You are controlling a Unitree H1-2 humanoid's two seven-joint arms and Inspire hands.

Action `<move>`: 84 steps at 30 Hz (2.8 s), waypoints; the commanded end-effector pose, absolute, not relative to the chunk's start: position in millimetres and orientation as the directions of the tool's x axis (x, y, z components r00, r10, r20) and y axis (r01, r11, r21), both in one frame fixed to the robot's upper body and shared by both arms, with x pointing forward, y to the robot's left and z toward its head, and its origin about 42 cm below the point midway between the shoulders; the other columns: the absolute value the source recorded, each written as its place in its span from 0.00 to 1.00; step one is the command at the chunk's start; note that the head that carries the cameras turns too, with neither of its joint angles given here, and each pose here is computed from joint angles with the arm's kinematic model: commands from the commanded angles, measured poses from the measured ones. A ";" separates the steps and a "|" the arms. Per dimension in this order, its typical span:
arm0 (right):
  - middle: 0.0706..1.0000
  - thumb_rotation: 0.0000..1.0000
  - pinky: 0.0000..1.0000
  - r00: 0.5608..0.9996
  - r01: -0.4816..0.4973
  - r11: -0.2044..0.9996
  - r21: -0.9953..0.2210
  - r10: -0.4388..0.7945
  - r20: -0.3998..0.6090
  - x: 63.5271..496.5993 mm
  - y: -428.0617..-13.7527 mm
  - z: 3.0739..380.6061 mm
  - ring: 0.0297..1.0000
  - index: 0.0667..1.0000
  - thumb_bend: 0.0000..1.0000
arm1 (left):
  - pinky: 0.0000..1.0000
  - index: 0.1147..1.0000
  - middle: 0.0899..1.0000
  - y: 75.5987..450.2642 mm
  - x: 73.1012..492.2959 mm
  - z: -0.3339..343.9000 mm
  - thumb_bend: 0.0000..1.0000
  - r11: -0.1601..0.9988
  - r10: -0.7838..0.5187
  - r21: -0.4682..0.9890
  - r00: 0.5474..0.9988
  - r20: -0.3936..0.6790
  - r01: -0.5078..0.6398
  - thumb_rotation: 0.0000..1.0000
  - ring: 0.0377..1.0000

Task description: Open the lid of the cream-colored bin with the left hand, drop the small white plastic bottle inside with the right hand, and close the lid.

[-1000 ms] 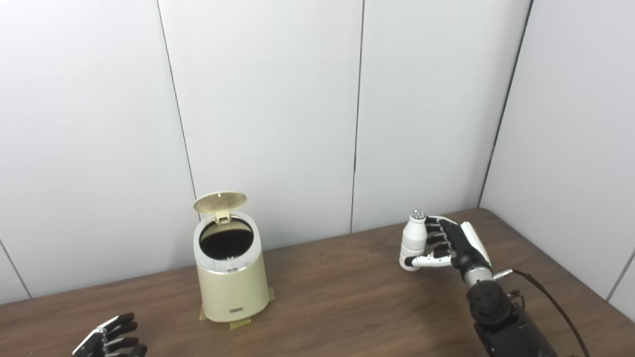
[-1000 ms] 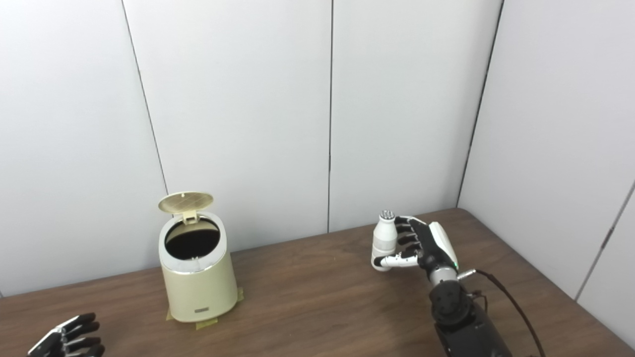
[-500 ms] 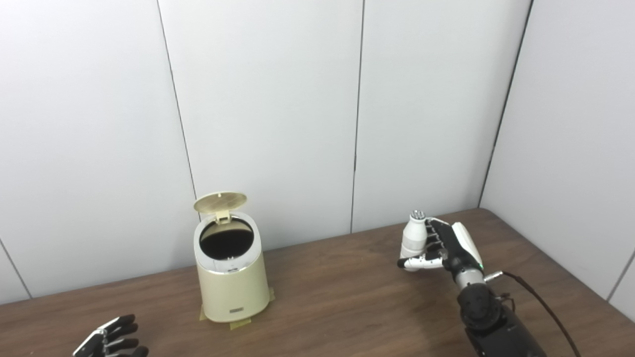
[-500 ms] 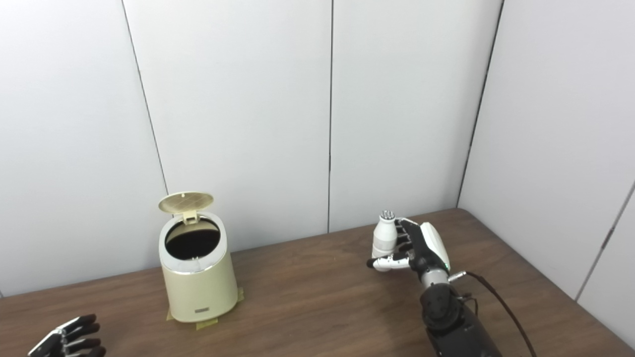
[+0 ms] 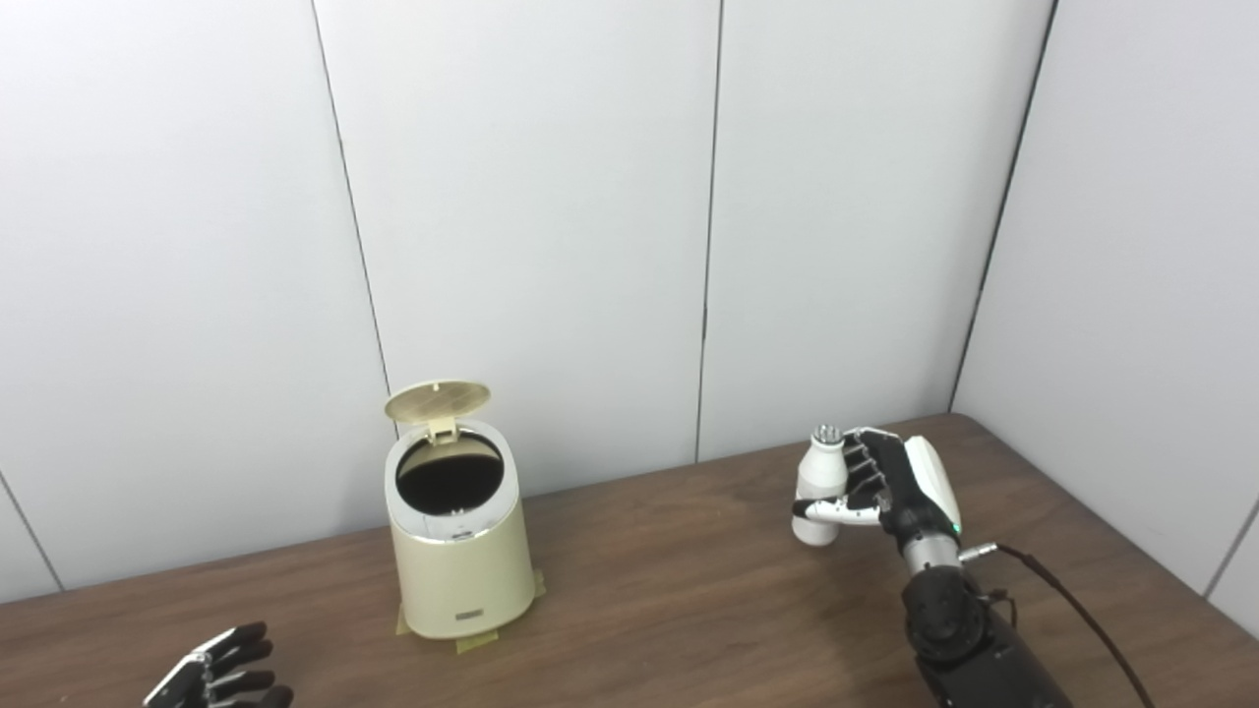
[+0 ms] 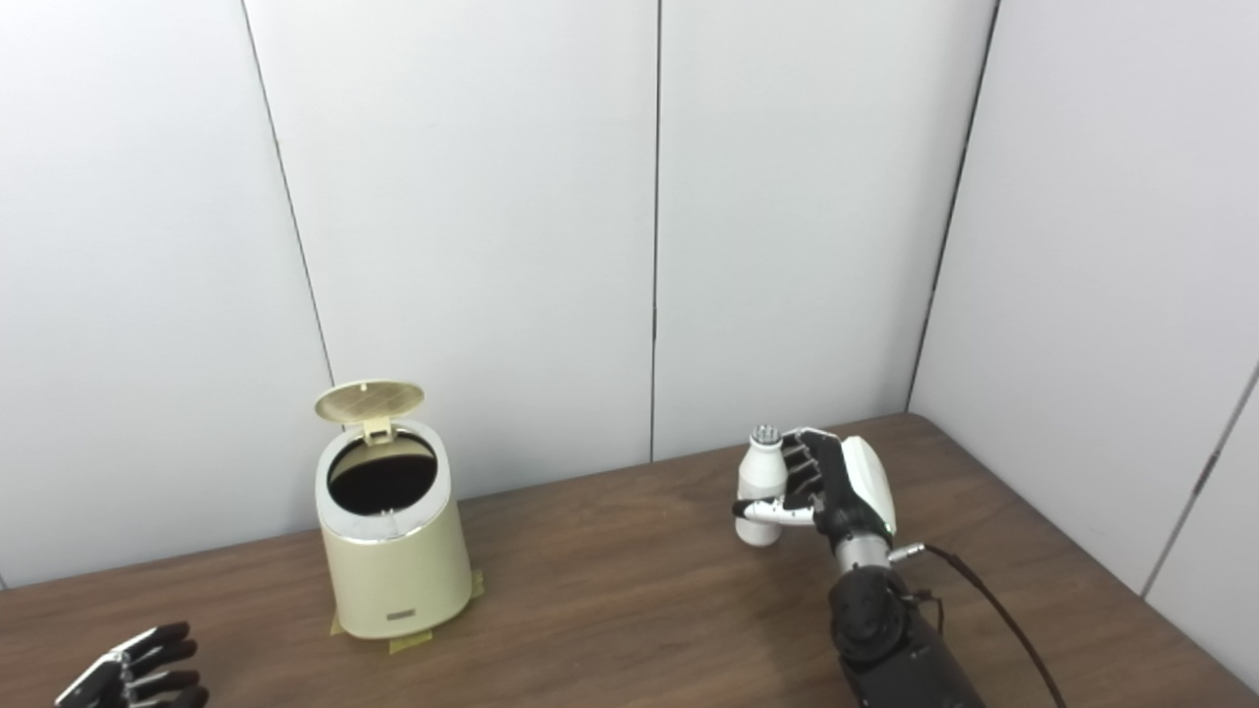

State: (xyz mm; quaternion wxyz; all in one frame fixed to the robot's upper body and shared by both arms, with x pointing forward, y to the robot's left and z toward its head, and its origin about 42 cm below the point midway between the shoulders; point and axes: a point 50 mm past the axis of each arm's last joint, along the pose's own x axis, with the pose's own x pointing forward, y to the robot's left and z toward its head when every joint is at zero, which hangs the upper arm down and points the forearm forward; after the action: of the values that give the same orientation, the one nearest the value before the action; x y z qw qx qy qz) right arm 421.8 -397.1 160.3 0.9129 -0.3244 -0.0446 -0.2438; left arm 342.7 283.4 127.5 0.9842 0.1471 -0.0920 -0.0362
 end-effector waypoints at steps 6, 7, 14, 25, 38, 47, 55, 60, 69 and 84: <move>0.43 0.00 0.33 0.835 0.548 0.681 -0.486 -0.408 0.369 435.0 -398.4 194.8 0.38 0.50 0.51 | 0.65 0.80 0.76 284.5 345.7 138.6 0.51 0.949 -0.106 0.315 0.971 0.212 0.035 0.21 0.70; 0.44 0.00 0.33 0.834 0.549 0.681 -0.485 -0.408 0.372 434.9 -398.3 194.7 0.38 0.50 0.52 | 0.65 0.80 0.76 284.4 345.8 138.4 0.51 0.949 -0.106 0.312 0.971 0.212 0.036 0.21 0.70; 0.43 0.00 0.33 0.833 0.547 0.694 -0.468 -0.392 0.391 432.7 -394.9 196.7 0.38 0.51 0.51 | 0.65 0.80 0.77 283.2 345.3 136.6 0.51 0.950 -0.108 0.310 0.972 0.207 0.039 0.22 0.71; 0.43 0.00 0.29 0.825 0.477 0.738 -0.477 -0.189 0.532 428.1 -318.9 259.7 0.35 0.53 0.51 | 0.68 0.81 0.78 278.0 346.0 135.3 0.47 0.949 -0.112 0.312 0.973 0.204 0.044 0.08 0.72; 0.44 0.00 0.31 0.822 0.348 0.793 -0.500 -0.001 0.570 448.4 -249.5 313.0 0.38 0.51 0.51 | 0.65 0.80 0.78 261.8 340.8 141.4 0.47 0.954 -0.114 0.296 0.971 0.210 0.048 0.00 0.72; 0.43 0.00 0.31 0.829 0.273 0.803 -0.530 0.084 0.553 459.0 -216.5 331.0 0.38 0.50 0.52 | 0.66 0.81 0.79 248.5 336.6 140.8 0.51 0.962 -0.106 0.268 0.976 0.192 0.052 0.00 0.73; 0.45 0.00 0.29 0.819 0.221 0.804 -0.551 0.153 0.552 468.1 -190.6 336.7 0.36 0.51 0.51 | 0.67 0.80 0.78 240.4 336.2 135.3 0.56 0.967 -0.104 0.250 0.977 0.185 0.056 0.00 0.74; 0.44 0.00 0.28 0.823 0.206 0.805 -0.556 0.165 0.544 469.8 -178.6 336.9 0.36 0.51 0.51 | 0.67 0.80 0.79 235.6 336.2 133.0 0.57 0.967 -0.103 0.248 0.978 0.179 0.056 0.00 0.74; 0.44 0.00 0.29 0.819 0.174 0.817 -0.550 0.190 0.541 468.6 -160.1 334.8 0.36 0.51 0.51 | 0.67 0.79 0.78 230.8 337.7 130.2 0.59 0.969 -0.102 0.241 0.978 0.181 0.057 0.02 0.73; 0.44 0.00 0.34 0.815 0.122 0.831 -0.542 0.228 0.533 473.7 -136.7 318.4 0.38 0.50 0.51 | 0.66 0.80 0.78 226.9 336.8 129.1 0.57 0.970 -0.105 0.235 0.977 0.188 0.059 0.05 0.74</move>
State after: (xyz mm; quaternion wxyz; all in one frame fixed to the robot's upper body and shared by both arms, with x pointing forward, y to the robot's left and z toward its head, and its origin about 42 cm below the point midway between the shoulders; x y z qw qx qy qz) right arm 469.2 -148.0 279.7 0.9217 -0.3028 -0.2400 0.0355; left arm 334.2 236.5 125.5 0.9889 0.1195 -0.0777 -0.0412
